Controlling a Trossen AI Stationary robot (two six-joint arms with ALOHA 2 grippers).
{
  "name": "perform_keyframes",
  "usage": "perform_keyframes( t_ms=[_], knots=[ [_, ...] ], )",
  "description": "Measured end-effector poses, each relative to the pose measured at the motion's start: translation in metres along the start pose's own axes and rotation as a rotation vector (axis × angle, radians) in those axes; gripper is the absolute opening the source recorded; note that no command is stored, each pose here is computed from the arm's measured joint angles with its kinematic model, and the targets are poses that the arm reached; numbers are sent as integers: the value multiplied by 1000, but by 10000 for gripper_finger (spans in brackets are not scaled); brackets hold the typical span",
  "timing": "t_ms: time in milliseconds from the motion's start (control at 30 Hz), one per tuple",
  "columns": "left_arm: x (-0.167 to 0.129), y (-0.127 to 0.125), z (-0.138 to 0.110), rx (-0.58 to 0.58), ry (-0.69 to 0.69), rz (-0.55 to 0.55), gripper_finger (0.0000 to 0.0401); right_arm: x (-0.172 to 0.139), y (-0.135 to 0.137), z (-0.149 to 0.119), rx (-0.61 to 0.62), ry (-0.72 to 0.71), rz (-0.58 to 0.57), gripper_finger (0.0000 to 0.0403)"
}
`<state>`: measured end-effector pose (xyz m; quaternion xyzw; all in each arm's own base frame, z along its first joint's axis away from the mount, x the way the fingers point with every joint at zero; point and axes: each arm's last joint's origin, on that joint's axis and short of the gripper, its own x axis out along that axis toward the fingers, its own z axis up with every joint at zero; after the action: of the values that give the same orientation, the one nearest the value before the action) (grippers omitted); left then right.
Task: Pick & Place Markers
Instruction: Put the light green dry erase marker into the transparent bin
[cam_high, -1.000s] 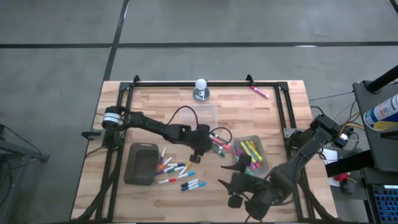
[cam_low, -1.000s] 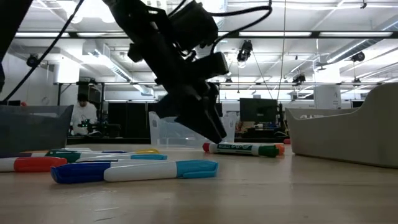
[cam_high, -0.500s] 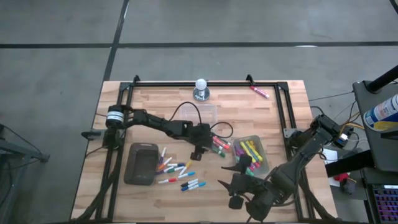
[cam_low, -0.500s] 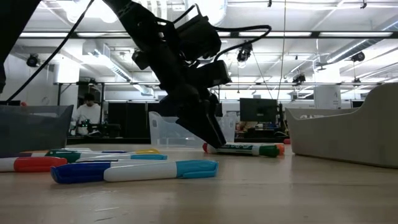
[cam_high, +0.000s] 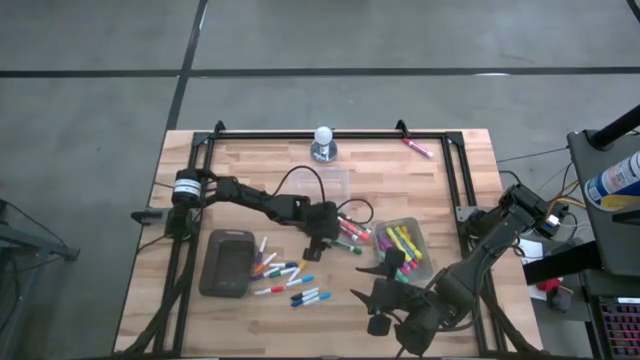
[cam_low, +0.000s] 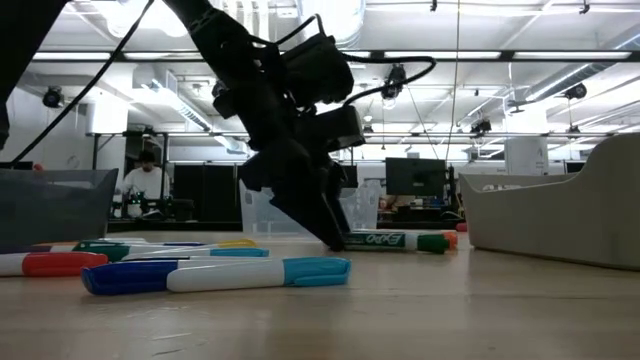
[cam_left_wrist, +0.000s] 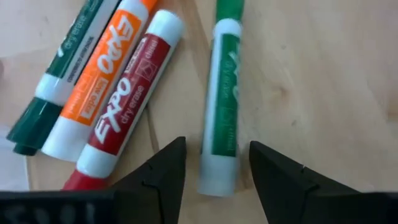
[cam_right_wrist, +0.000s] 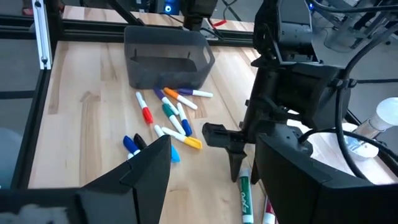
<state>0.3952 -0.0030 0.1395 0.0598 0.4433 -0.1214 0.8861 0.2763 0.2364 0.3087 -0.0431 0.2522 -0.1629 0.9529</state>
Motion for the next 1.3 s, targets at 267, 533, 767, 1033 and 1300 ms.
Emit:
perform_keyframes(
  t_ms=[267,533,767,1033,1300],
  knots=[
    [9,-12,-2,-11,45,74,144,0,0,0,3,-1,2,224],
    [9,-22,0,6,44,74,54,-9,-3,4,18,-12,23,224],
    [0,-23,7,-12,14,74,54,-45,-6,10,92,-36,130,224],
    [-33,-27,21,-7,-58,65,54,-58,0,4,77,-57,144,224],
    [-59,-30,34,-6,-129,29,54,-59,0,3,66,-64,128,224]
  ],
)
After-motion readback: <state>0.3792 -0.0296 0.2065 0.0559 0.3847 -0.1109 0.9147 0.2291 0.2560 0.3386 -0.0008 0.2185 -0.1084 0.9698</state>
